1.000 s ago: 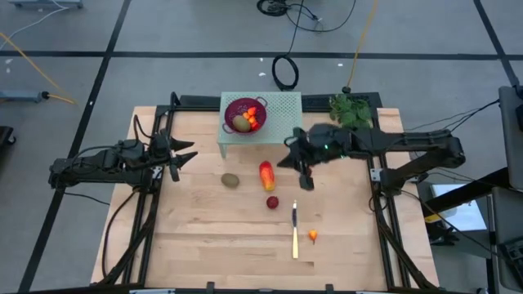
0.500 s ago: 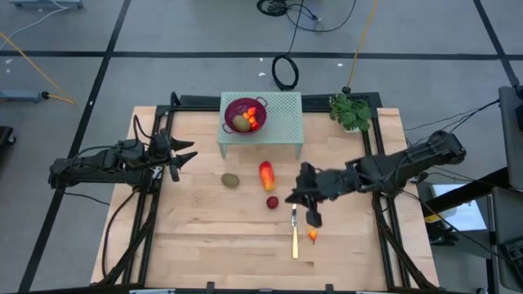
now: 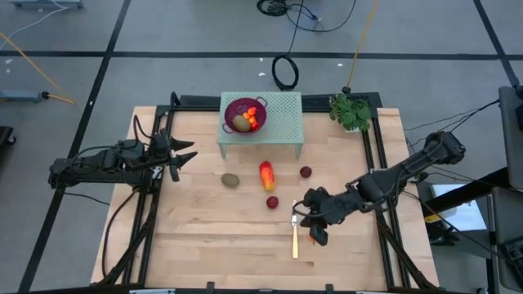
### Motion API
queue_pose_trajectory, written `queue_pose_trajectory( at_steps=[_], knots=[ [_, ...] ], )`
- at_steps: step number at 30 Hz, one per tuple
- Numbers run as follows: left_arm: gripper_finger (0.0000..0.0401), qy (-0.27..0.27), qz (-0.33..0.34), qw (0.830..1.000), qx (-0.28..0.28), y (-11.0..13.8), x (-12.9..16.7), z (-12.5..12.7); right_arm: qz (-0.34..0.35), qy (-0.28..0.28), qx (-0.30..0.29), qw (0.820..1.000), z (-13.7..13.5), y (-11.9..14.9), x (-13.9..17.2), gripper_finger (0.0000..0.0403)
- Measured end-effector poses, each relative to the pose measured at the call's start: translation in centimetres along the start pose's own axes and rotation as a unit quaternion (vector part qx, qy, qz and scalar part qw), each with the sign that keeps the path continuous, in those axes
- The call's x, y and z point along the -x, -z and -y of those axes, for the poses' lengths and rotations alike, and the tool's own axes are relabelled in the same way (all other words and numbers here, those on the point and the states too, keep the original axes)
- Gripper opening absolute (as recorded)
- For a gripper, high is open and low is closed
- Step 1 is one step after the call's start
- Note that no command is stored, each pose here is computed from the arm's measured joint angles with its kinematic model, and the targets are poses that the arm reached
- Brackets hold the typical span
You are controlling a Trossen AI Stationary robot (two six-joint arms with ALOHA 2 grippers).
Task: Pick & Place Fruit
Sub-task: Put the pear into violet strainer bowl on the shelf
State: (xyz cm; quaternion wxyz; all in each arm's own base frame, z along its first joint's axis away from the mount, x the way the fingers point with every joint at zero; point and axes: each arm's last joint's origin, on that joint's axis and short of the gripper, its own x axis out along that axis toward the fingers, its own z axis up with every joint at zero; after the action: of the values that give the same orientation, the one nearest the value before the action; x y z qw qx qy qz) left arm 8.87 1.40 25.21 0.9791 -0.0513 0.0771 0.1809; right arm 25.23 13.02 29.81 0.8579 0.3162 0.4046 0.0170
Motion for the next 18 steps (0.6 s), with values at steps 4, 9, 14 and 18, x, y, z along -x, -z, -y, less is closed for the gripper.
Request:
queue_pose_trajectory(
  at_steps=[4, 9, 14, 18],
  knots=[
    [0.0182, 0.000, 0.000, 1.000, 0.000, 0.0, 0.0, 0.0, -0.031, -0.010, -0.033, 0.999, 0.1, 0.4, -0.1, 0.0000],
    [0.0182, 0.000, 0.000, 1.000, 0.004, 0.0, 0.0, 0.0, -0.040, -0.013, -0.054, 0.998, -0.1, 0.8, -0.1, 0.0000],
    [0.0182, 0.000, 0.000, 1.000, 0.004, 0.0, 0.0, 0.0, -0.053, -0.010, -0.085, 0.995, -0.5, 1.6, 0.0, 0.0000],
    [0.0182, 0.000, 0.000, 1.000, 0.003, 0.0, 0.0, 0.0, -0.065, 0.008, -0.118, 0.991, -0.5, 2.2, 0.0, 0.0000]
  ],
)
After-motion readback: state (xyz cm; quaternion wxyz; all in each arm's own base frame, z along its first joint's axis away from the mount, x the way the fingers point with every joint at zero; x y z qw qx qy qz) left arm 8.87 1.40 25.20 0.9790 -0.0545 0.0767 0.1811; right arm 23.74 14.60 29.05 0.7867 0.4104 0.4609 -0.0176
